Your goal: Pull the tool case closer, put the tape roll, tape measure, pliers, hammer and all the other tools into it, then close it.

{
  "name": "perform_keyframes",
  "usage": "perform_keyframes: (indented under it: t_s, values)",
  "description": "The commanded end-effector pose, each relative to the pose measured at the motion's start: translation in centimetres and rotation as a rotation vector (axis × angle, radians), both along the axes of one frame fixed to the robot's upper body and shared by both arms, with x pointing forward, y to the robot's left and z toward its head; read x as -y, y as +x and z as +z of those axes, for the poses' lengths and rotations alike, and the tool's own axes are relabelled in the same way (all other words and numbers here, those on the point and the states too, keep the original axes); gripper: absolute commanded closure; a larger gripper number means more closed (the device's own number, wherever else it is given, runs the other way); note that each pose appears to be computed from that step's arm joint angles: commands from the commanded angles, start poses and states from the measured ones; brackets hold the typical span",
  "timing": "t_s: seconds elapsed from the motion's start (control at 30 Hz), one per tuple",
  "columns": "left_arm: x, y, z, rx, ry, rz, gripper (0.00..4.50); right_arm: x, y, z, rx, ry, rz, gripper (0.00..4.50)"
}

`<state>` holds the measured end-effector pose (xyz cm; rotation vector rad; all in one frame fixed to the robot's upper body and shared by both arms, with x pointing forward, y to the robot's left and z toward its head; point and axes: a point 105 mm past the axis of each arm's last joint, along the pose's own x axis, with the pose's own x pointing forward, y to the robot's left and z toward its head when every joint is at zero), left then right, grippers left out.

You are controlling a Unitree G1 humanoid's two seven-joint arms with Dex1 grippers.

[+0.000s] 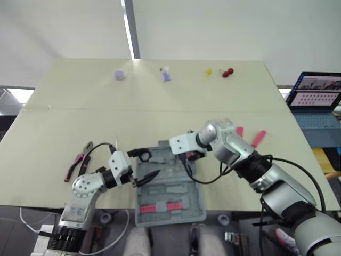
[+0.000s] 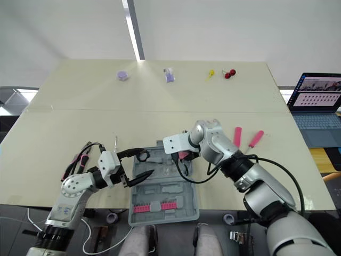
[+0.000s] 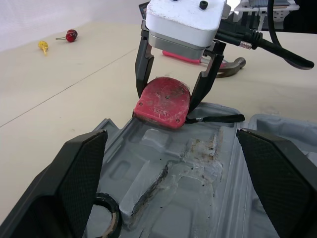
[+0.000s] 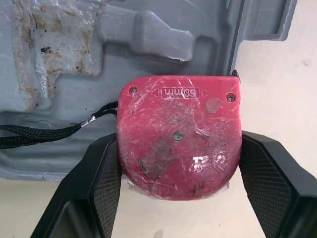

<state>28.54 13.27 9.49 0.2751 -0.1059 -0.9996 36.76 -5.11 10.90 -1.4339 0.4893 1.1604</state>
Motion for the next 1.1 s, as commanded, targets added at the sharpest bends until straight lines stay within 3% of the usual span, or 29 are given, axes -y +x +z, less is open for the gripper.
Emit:
perform_keyframes:
  t_s: [0.03,1.0,1.07,1.1]
  values:
    - [0.1,-0.2,0.4,0.029,0.002,0.0,0.0,-0.6,0.2,1.1,0.051,0.008,0.027,1.53]
    - [0.2,-0.2,0.2,0.022,0.013,-0.009,0.0,-1.6,-0.4,0.6,0.036,0.024,0.052,1.53]
    - [0.3,-0.2,0.2,0.022,0.015,-0.01,0.0,-1.6,-0.4,0.7,0.04,0.028,0.053,0.48]
    - [0.3,-0.2,0.2,0.022,0.015,-0.01,0.0,-1.7,-0.4,0.7,0.039,0.032,0.055,0.18]
